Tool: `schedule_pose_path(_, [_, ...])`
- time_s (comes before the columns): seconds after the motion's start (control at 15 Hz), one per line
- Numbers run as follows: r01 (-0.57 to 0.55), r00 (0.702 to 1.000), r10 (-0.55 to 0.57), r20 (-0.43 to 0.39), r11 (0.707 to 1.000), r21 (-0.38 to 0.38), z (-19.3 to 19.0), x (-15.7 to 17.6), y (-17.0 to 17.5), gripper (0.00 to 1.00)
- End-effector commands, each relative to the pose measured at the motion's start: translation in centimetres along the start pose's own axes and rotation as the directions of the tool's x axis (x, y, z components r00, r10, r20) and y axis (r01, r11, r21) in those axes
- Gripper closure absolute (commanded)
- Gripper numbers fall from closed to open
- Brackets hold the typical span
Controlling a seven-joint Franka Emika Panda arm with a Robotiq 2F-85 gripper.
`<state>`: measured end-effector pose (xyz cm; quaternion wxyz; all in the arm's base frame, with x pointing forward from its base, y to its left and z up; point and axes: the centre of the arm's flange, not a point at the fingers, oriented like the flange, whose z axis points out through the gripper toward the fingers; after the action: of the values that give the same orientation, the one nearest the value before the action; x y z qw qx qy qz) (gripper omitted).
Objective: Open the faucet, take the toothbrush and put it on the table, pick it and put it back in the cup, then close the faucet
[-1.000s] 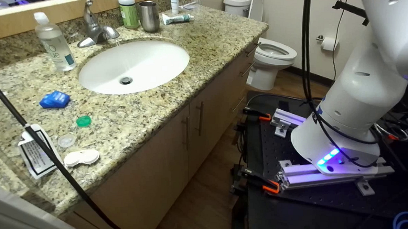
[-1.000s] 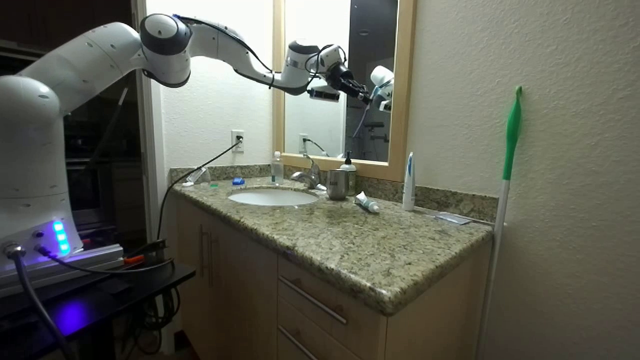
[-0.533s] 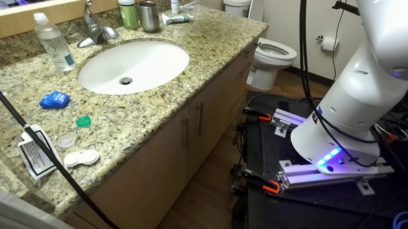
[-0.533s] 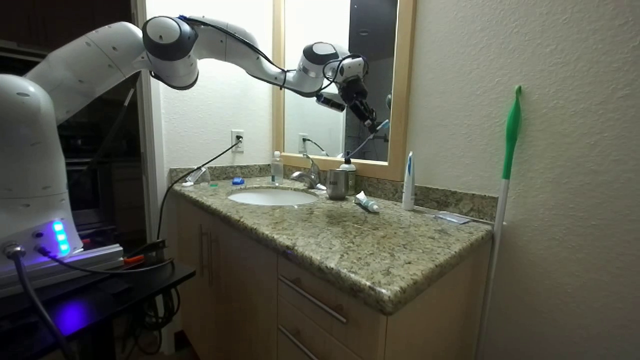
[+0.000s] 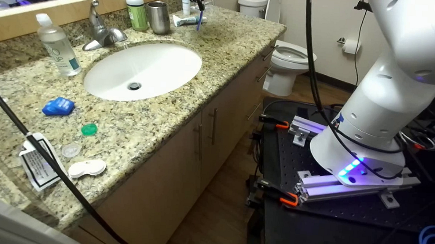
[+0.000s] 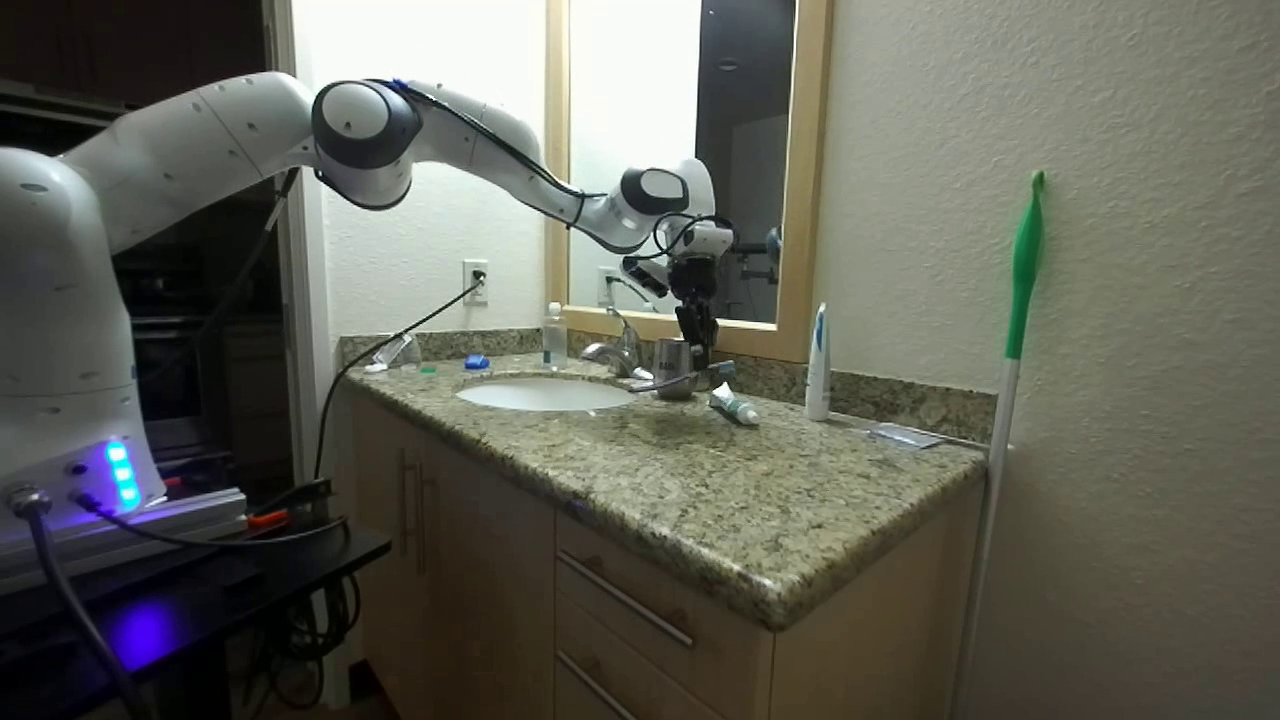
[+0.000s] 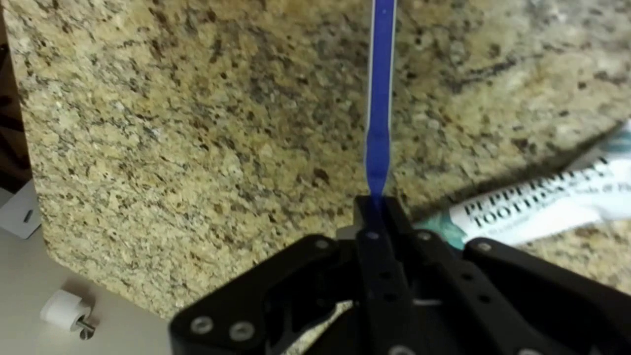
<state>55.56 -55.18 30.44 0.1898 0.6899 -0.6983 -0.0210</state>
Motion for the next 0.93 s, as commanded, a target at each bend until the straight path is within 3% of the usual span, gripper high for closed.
schedule_pose_path(0.0, [0.128, 0.983, -0.116, 0.145, 0.989, -0.073, 1.6, 2.5, 0.3, 0.99])
schedule_pose_path(0.2, [0.231, 0.947, -0.182, 0.265, 0.958, -0.169, 2.9, 2.9, 2.0, 0.95])
schedule_pose_path(0.27, [0.244, 0.937, -0.171, 0.305, 0.944, -0.22, 2.8, 3.1, 2.7, 0.69])
schedule_pose_path(0.33, [0.199, 0.957, -0.153, 0.247, 0.965, -0.172, 3.4, 0.0, 4.3, 0.93])
schedule_pose_path(0.53, [0.221, 0.944, -0.156, 0.291, 0.953, -0.207, 3.4, 0.0, 5.2, 0.72])
schedule_pose_path(0.6, [0.222, 0.944, -0.157, 0.292, 0.953, -0.207, 3.4, 0.0, 5.2, 0.69])
schedule_pose_path(0.67, [0.223, 0.943, -0.157, 0.292, 0.952, -0.208, 3.4, 0.0, 5.2, 0.44])
schedule_pose_path(0.73, [0.191, 0.952, -0.148, 0.267, 0.971, -0.141, 1.7, -0.4, 5.7, 0.43])
schedule_pose_path(0.87, [0.138, 0.96, -0.126, 0.251, 0.99, -0.033, -2.3, 0.0, 6.2, 0.31])
